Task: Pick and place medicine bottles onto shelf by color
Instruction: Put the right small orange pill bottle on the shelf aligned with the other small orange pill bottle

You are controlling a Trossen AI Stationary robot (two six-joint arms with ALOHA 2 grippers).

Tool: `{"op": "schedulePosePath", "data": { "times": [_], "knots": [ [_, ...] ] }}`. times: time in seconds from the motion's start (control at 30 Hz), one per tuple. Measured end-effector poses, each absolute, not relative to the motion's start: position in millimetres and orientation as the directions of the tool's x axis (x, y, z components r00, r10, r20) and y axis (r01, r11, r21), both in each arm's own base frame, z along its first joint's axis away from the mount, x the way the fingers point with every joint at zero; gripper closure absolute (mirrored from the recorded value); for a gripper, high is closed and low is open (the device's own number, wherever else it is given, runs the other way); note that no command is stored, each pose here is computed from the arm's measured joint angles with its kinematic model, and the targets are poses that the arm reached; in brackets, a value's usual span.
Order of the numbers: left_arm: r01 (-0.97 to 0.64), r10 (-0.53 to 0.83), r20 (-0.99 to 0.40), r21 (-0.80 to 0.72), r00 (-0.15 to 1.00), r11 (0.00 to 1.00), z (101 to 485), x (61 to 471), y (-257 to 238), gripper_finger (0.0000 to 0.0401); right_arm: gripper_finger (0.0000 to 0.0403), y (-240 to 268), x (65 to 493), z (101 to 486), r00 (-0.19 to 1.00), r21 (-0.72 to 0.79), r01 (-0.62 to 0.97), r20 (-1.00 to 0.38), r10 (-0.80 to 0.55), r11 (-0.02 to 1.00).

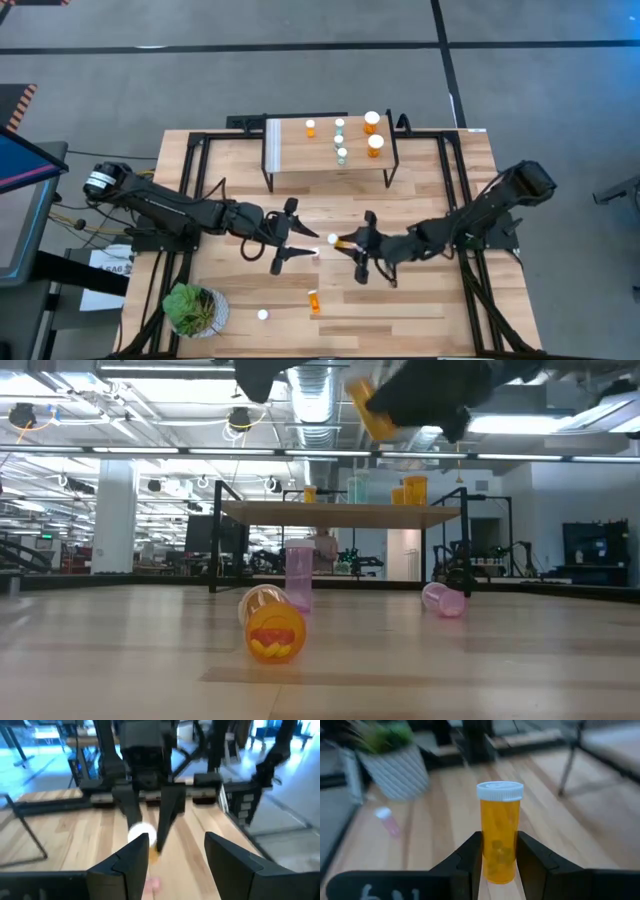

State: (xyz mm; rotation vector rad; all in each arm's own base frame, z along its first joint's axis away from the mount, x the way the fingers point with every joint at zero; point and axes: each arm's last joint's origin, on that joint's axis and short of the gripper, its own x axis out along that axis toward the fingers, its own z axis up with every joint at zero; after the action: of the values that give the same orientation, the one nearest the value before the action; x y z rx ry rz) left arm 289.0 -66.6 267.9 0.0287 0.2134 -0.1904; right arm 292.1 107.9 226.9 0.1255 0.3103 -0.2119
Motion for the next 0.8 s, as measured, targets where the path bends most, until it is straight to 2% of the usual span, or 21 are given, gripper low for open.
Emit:
{"op": "schedulePosePath", "data": {
  "times": [0.17,0.33,0.8],
  "knots": [
    [0.145,-0.143,-0.215,-0.007,0.966,0.989,260,298,-63,0.0221,0.028,95,299,230,0.965,0.073,0.155,-0.223,-0.135,0.985],
    [0.047,-0.053,-0.223,-0.029,0.973,0.998,257,300,-57,0.0214,0.028,90,305,221,0.96,0.074,0.15,-0.251,-0.127,0.986],
    [0.026,-0.038,-0.245,-0.053,0.969,0.998,255,300,-56,0.0156,0.028,96,312,213,0.968,0.11,0.118,-0.235,-0.09,0.987]
  ]
}}
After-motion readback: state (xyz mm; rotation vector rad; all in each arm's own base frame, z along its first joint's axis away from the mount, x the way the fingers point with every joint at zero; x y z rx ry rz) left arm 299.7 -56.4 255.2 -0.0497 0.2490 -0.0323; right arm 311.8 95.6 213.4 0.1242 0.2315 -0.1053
